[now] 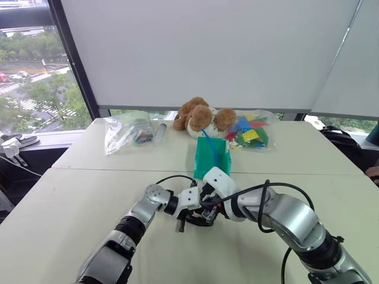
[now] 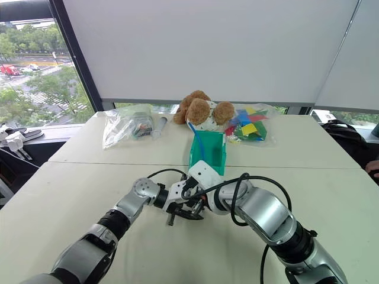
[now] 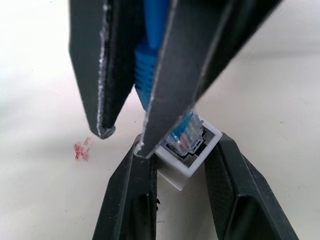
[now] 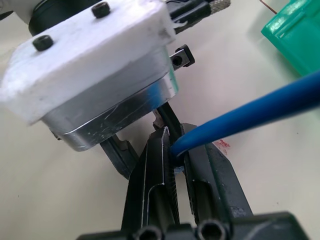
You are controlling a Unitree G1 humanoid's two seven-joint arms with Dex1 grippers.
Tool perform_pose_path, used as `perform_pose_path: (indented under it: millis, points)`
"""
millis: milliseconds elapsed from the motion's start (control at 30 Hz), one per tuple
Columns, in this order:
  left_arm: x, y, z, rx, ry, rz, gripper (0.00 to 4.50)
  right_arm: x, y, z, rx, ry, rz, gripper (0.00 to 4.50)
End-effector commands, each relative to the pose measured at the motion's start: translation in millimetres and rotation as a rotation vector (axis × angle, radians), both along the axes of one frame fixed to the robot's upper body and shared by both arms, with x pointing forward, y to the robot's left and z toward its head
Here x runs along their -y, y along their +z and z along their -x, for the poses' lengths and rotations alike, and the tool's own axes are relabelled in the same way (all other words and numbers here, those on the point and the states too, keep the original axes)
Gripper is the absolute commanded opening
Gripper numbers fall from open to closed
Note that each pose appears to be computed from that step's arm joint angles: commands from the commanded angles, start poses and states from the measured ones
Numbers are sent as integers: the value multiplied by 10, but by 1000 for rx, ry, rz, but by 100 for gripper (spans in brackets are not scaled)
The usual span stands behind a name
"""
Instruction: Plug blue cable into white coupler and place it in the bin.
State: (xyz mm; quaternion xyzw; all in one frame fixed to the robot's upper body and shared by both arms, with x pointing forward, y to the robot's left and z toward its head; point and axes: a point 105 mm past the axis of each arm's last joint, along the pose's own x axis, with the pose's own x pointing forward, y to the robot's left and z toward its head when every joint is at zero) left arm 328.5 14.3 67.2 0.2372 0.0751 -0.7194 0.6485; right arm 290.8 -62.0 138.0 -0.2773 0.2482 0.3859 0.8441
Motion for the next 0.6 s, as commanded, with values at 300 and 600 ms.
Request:
perform_pose_path:
  millis: [300,600]
  points:
    - [-160,-378,140,-118,11,-131,74,-2,-252,137,-119,18,36,0]
    - [-137,-365,149,-118,13,-124,74,34,-503,137,-169,-10,46,0]
